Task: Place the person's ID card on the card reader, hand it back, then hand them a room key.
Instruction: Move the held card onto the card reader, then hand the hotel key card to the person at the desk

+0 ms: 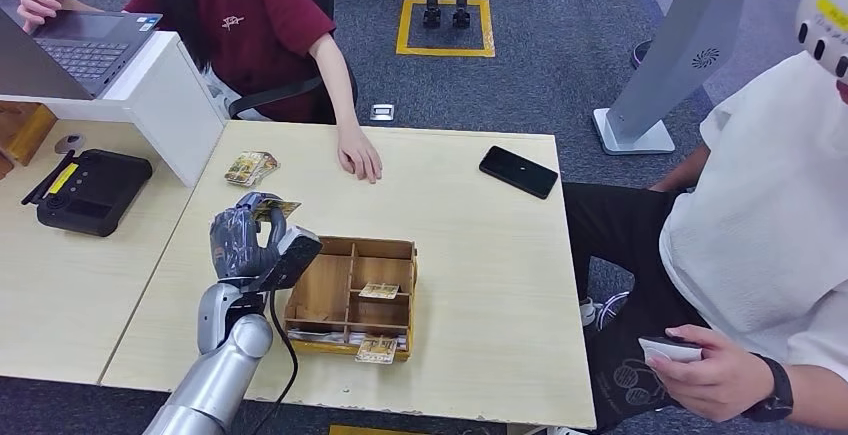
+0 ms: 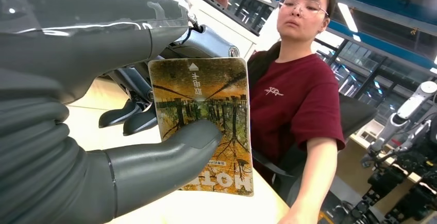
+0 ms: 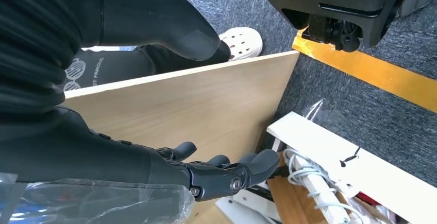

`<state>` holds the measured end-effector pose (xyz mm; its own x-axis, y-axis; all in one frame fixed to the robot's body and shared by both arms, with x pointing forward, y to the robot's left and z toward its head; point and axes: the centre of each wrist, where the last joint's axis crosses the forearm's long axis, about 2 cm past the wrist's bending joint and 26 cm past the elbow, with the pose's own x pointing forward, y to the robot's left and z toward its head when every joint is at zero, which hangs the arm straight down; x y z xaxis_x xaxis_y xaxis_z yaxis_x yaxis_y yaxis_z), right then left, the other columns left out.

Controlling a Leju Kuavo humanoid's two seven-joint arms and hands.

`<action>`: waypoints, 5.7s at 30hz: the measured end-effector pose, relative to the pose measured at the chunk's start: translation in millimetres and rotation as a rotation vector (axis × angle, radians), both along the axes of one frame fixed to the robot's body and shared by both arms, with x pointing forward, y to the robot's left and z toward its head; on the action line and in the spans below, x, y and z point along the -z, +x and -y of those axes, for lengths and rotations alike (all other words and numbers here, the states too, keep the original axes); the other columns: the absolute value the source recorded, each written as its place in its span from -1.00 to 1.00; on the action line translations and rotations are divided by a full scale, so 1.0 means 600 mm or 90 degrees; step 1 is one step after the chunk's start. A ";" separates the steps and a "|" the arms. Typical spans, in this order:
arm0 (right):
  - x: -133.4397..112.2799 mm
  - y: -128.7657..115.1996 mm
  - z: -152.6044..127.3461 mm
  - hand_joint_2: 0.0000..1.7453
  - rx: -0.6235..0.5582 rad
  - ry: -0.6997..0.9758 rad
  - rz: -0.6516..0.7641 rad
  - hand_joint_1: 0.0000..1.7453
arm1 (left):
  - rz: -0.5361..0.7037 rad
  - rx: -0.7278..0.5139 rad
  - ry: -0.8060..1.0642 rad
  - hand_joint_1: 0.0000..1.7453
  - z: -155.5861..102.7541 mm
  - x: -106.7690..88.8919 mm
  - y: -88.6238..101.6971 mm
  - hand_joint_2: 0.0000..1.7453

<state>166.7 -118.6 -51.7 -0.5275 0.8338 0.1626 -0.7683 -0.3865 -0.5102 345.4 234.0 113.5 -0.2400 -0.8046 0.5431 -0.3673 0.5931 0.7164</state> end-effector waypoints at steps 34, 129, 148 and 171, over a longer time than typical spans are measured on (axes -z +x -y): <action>0.000 -0.001 -0.001 1.00 -0.030 0.005 0.002 -1.00 | -0.036 -0.060 0.065 1.00 -0.028 0.062 -0.073 1.00; -0.009 0.005 -0.020 1.00 -0.253 -0.014 0.023 -1.00 | -0.316 -0.093 0.156 1.00 -0.036 0.111 -0.008 1.00; -0.008 -0.001 -0.021 1.00 -0.293 -0.017 0.024 -1.00 | -0.168 -0.046 0.031 1.00 -0.020 0.073 -0.015 1.00; -0.005 -0.009 -0.023 1.00 -0.395 -0.022 0.009 -1.00 | -0.015 -0.087 -0.001 1.00 -0.039 0.017 0.001 1.00</action>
